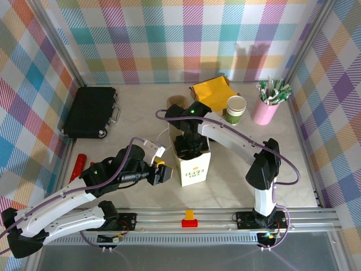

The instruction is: Pack the takeout coffee

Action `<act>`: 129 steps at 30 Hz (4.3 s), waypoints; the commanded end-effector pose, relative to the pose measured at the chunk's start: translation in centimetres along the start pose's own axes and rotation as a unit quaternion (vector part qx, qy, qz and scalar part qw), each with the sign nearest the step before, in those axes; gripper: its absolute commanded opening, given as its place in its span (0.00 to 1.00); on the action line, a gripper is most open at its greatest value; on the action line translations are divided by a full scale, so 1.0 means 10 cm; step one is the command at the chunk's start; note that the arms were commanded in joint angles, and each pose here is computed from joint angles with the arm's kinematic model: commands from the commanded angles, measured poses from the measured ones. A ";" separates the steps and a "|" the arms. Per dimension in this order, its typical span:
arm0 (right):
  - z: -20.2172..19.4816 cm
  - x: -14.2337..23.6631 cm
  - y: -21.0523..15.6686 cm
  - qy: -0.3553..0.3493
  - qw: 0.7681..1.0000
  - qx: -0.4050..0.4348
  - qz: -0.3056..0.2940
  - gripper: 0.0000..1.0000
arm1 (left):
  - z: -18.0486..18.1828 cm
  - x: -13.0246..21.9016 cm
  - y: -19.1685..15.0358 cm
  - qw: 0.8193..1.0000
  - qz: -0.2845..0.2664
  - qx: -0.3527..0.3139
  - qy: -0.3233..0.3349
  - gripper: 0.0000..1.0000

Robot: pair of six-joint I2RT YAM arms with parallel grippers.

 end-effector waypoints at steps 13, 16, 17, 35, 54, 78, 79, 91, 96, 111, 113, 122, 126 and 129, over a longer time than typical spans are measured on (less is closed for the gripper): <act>-0.08 0.03 -0.04 0.000 1.000 0.005 -0.001 0.56 | -0.02 -0.01 0.03 1.000 -0.001 0.001 0.000 0.53; -0.08 0.02 -0.04 0.001 1.000 0.006 -0.002 0.56 | -0.02 -0.02 0.03 1.000 -0.001 0.002 -0.001 0.53; -0.08 0.02 -0.05 0.001 1.000 0.006 -0.001 0.56 | -0.02 -0.02 0.03 1.000 0.000 0.002 -0.001 0.53; -0.10 0.04 -0.04 0.000 1.000 0.002 -0.015 0.56 | -0.02 -0.02 0.03 1.000 0.001 0.005 -0.001 0.53; -0.09 -0.12 0.00 -0.014 1.000 -0.001 0.011 0.56 | -0.01 -0.02 0.01 1.000 0.000 0.009 0.001 0.53; -0.06 -0.26 0.01 -0.017 1.000 -0.001 0.020 0.55 | -0.01 -0.03 0.00 1.000 0.000 0.010 0.002 0.53; -0.06 -0.27 0.01 -0.016 1.000 0.000 0.021 0.55 | -0.01 -0.04 0.00 1.000 0.001 0.010 0.002 0.53; -0.06 -0.27 0.01 -0.018 1.000 0.002 0.023 0.55 | -0.01 -0.05 0.02 1.000 0.002 0.009 0.000 0.53; -0.06 -0.28 0.00 -0.019 1.000 0.003 0.024 0.55 | -0.01 -0.05 0.02 1.000 0.001 0.008 0.000 0.53; -0.05 -0.37 0.00 -0.021 0.999 0.003 0.031 0.55 | -0.01 -0.06 0.01 1.000 0.002 0.009 0.000 0.53; -0.05 -0.39 0.00 -0.021 0.999 0.003 0.032 0.55 | -0.01 -0.06 0.01 1.000 0.002 0.009 0.001 0.53; -0.04 -0.46 0.00 -0.022 0.999 0.003 0.035 0.55 | -0.01 -0.06 0.01 1.000 0.003 0.010 0.001 0.53; -0.04 -0.51 0.00 -0.022 0.999 0.003 0.039 0.55 | -0.01 -0.05 0.01 1.000 0.003 0.011 0.002 0.53; -0.04 -0.54 0.00 -0.023 0.999 0.002 0.041 0.55 | -0.01 -0.04 0.00 1.000 0.002 0.010 0.003 0.53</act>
Point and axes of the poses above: each hand's point on the last joint's axis, 136 mm out from that joint toward the fingers, its own x axis back along the fingers, its own z axis along the line the jaws close on, y = z × x, the point moved 10 cm from there along x, back along the fingers, and after that the axes turned 10 degrees about -x, right-handed, at the moved point
